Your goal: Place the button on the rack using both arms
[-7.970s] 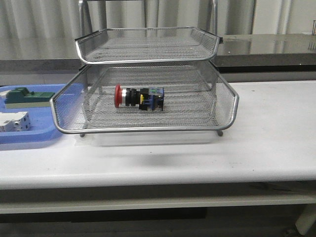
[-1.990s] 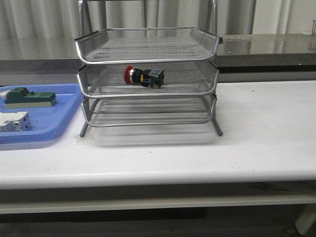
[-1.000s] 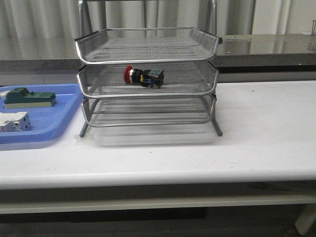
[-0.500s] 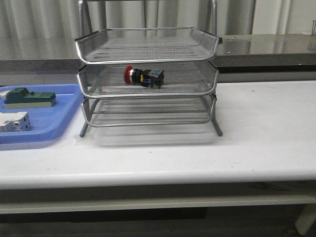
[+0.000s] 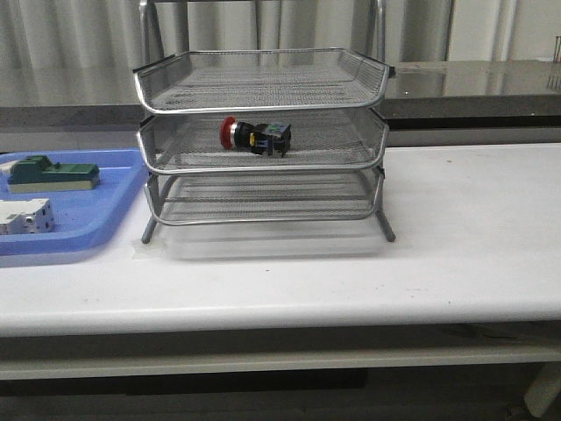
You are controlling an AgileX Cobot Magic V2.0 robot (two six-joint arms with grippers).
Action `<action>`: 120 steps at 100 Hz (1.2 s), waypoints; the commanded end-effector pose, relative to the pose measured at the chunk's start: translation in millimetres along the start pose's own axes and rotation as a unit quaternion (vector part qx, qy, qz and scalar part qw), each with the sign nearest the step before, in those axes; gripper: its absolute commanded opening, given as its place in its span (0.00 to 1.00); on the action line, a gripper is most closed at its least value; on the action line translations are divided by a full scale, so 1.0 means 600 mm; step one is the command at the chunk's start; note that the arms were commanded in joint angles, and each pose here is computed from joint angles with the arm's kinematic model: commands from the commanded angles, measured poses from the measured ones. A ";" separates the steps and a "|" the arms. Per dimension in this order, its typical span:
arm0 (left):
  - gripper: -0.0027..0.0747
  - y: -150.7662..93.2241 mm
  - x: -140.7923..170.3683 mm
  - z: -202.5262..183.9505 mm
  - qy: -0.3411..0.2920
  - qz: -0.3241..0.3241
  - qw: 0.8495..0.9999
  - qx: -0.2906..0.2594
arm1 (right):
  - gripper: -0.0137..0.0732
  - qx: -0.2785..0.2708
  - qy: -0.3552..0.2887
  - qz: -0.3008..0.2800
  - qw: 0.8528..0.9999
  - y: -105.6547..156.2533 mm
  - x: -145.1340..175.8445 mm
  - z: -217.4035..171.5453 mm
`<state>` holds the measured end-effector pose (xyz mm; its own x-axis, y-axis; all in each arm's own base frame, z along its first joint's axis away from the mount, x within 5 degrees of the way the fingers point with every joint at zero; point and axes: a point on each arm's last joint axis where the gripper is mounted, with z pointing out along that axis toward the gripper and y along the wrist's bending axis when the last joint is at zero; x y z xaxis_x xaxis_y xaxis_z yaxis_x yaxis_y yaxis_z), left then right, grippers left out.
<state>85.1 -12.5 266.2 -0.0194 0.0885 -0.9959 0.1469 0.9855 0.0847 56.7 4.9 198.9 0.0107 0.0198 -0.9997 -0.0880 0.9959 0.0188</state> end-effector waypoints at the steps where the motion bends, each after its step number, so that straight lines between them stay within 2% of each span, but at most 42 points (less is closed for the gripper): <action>1: 0.04 0.004 -0.028 0.000 -0.054 -0.009 0.998 -0.011 | 0.09 -0.001 -0.061 -0.001 0.998 0.001 -0.024 -0.005; 76: 0.04 0.004 -0.028 0.000 -0.054 -0.009 0.998 -0.011 | 0.09 -0.001 -0.061 -0.001 0.998 0.001 -0.024 -0.005; 120: 0.04 0.004 -0.023 -0.031 -0.104 0.019 0.994 -0.019 | 0.09 -0.001 -0.061 -0.001 0.998 0.001 -0.024 -0.005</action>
<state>73.0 -10.4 270.1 0.0819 0.1114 -0.9904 0.1324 0.9837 0.1216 56.7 4.9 198.9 0.0107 0.0198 -0.9997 -0.0880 0.9959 0.0188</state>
